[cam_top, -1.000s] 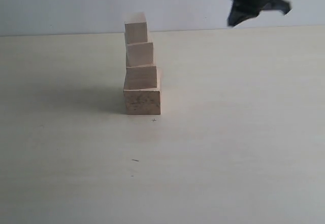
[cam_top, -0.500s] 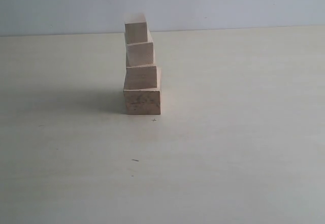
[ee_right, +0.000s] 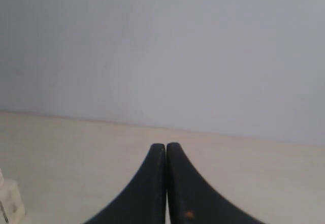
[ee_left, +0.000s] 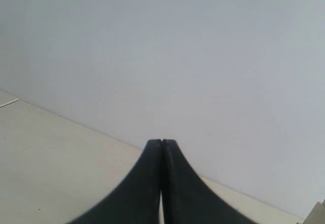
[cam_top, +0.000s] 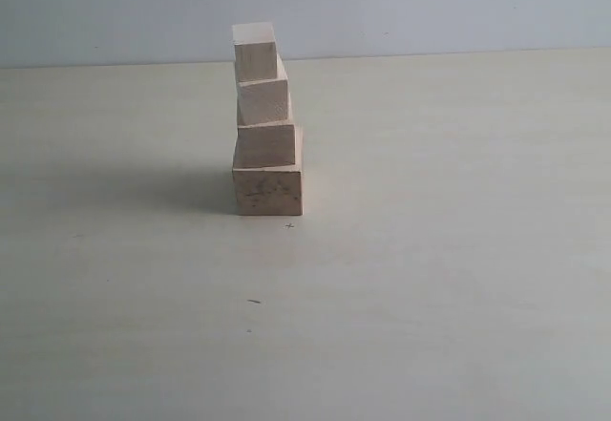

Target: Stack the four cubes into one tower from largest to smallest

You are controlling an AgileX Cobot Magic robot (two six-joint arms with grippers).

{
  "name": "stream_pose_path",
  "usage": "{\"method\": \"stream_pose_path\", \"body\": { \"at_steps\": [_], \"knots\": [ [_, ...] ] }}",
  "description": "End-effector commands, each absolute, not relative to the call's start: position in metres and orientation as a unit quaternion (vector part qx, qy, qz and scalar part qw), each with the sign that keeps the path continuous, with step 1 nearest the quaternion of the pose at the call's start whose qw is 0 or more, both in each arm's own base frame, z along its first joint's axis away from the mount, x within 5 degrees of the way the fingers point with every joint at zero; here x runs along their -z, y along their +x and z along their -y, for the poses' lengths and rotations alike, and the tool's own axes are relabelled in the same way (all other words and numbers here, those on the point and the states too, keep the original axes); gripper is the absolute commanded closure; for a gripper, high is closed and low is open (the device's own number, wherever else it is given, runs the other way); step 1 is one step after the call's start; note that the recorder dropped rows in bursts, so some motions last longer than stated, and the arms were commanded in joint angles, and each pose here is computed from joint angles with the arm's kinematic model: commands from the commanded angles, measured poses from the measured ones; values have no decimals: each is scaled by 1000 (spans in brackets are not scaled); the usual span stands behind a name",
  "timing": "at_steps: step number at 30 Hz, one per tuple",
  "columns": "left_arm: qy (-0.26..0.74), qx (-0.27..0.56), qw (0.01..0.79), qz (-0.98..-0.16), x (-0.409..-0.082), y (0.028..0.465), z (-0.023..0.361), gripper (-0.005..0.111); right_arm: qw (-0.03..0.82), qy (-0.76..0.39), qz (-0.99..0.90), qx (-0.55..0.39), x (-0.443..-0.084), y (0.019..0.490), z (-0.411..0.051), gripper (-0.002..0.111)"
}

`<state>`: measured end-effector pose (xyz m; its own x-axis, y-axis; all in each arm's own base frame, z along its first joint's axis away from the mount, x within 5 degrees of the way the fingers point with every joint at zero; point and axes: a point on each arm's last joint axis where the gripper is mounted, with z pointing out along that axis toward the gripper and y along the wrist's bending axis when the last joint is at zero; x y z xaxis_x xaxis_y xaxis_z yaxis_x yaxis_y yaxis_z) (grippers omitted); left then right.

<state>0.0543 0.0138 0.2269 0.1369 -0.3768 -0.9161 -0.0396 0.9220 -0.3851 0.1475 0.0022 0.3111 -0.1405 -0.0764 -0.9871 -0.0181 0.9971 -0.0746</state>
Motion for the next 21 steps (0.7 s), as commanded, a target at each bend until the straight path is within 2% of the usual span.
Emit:
{"method": "stream_pose_path", "body": {
  "at_steps": [1, 12, 16, 18, 21],
  "knots": [
    [-156, 123, 738, -645, -228, 54, -13, 107, 695, -33, -718, 19, -319, 124, -2, 108],
    [-156, 120, 738, -646, -228, 54, -13, 107, 680, 29, -733, 10, -316, 106, 4, 108],
    [-157, 119, 738, -646, -228, 54, -13, 107, 712, 32, -701, -21, -319, 95, 1, 108],
    [-158, 118, 738, -645, -228, 54, -13, 107, 719, 27, -694, -24, -309, 87, 1, 108],
    [-158, 118, 738, -645, -228, 54, -13, 107, 713, 35, -699, -45, -271, 77, -1, 108]
  ]
}}
